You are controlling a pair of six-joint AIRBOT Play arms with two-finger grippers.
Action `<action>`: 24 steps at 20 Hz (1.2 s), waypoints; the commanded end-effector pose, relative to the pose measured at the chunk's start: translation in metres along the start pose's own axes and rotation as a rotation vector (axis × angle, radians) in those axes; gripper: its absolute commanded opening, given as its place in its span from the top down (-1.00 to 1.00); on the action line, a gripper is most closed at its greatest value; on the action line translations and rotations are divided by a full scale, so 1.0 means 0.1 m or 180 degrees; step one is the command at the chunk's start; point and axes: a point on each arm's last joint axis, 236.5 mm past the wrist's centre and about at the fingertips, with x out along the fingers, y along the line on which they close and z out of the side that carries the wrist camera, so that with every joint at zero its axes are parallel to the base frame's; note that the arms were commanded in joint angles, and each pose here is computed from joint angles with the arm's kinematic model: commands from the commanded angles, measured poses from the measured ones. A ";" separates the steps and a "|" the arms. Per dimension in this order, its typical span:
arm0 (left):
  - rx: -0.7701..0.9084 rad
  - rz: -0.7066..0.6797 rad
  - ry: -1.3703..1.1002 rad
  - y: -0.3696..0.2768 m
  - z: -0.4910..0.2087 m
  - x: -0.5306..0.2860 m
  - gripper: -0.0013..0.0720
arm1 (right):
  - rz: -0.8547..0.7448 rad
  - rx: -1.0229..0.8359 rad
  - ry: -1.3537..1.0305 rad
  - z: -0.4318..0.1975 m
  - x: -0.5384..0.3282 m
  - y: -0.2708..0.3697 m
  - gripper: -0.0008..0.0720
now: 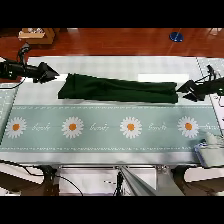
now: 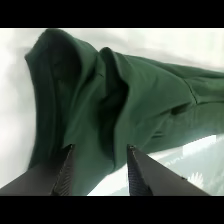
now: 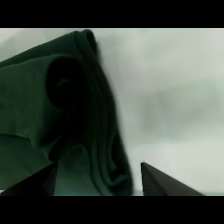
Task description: Fold the shirts.
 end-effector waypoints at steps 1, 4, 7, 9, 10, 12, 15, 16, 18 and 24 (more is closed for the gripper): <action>0.0048 -0.0039 0.0087 -0.08 -0.06 0.04 -0.17 | 0.0473 0.0325 0.0209 -0.08 0.33 0.26 -0.64; 0.0086 -0.0054 0.0120 -0.14 -0.08 0.09 -0.17 | 0.0430 0.0305 0.0321 -0.18 0.61 0.40 -0.28; 0.0089 -0.0057 0.0109 -0.18 -0.06 0.07 -0.08 | 0.0544 0.0191 0.0302 -0.13 0.53 0.60 0.90; 0.0106 -0.0058 0.0039 -0.28 0.01 0.00 0.18 | 0.0608 -0.0091 0.0206 -0.06 0.23 0.78 0.90; 0.0176 -0.0067 0.0000 -0.38 0.03 -0.05 0.48 | 0.0592 -0.0217 0.0102 -0.02 0.06 0.88 0.90; 0.0327 -0.0131 -0.0022 -0.66 0.02 -0.07 0.61 | 0.0499 -0.0464 -0.0121 0.02 -0.27 1.02 0.90; 0.0540 -0.0245 0.0136 -1.14 -0.16 0.13 0.87 | 0.0385 -0.0712 -0.0256 -0.08 -0.67 1.17 0.90; 0.0555 -0.0292 0.0243 -1.31 -0.26 0.26 0.87 | 0.0362 -0.0780 -0.0256 -0.14 -0.77 1.21 0.90; 0.0699 -0.0375 0.0431 -1.66 -0.50 0.57 0.87 | 0.0361 -0.0878 -0.0257 -0.27 -0.98 1.32 0.90; 0.1019 -0.0550 0.0728 -2.57 -1.26 1.47 0.87 | 0.0282 -0.1070 -0.0400 -0.63 -1.54 1.56 0.90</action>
